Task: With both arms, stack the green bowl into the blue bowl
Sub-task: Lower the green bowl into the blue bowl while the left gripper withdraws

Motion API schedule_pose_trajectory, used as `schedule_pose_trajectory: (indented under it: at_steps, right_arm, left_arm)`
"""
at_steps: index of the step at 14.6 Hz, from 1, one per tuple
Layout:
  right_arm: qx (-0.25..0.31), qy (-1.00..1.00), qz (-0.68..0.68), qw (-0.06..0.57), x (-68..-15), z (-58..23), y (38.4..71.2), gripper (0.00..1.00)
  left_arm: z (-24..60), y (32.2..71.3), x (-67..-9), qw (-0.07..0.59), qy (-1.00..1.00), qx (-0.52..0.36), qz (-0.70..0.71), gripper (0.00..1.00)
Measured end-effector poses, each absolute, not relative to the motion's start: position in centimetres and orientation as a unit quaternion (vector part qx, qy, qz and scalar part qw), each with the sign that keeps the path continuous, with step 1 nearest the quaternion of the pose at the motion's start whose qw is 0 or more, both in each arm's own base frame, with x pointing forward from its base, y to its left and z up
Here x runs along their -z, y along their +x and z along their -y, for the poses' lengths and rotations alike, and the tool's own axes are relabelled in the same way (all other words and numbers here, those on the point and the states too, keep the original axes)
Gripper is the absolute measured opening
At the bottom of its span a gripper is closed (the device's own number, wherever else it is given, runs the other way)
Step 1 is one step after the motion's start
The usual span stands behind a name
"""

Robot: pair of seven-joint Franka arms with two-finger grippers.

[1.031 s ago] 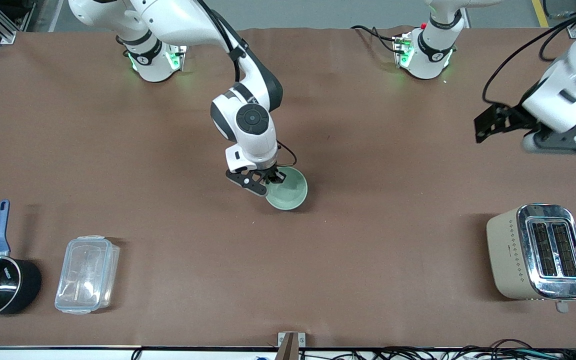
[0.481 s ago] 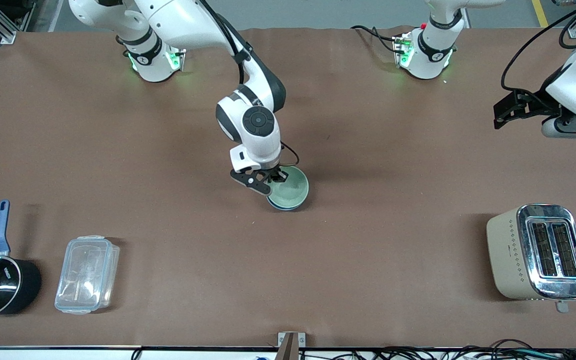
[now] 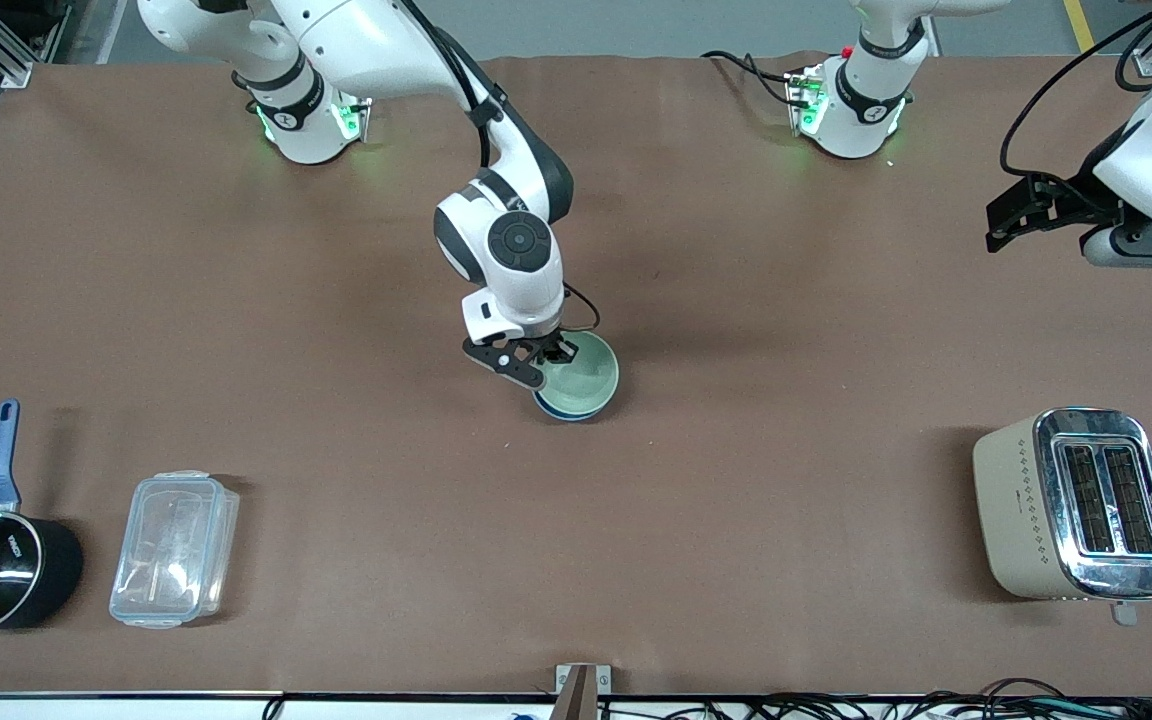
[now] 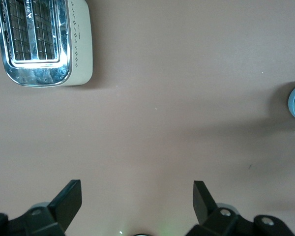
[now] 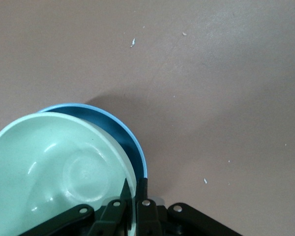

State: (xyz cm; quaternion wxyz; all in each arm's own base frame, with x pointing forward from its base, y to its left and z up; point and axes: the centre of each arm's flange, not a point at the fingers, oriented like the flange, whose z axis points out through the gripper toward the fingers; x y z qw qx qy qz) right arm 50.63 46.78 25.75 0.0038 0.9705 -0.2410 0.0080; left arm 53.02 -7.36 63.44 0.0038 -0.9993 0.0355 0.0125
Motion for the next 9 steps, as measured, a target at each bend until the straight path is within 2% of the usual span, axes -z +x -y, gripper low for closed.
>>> schedule_pose_trajectory:
  at_steps: [2, 5, 9]
  right_arm:
    - [-0.008, 0.971, 0.238, 0.004, -25.6, -47.2, 50.2, 0.05]
    - [-0.008, 0.971, 0.237, 0.005, -25.6, -47.3, 50.1, 0.14]
    - [-0.017, 0.969, 0.247, 0.002, -26.3, -46.3, 51.6, 0.52]
  left_arm:
    - [7.4, 52.3, -63.3, 0.004, -0.999, -0.01, -0.036, 1.0]
    - [7.3, 52.0, -63.4, 0.004, -0.999, -0.008, -0.035, 1.0]
    - [7.7, 52.1, -63.3, 0.004, -0.999, -0.005, -0.039, 1.0]
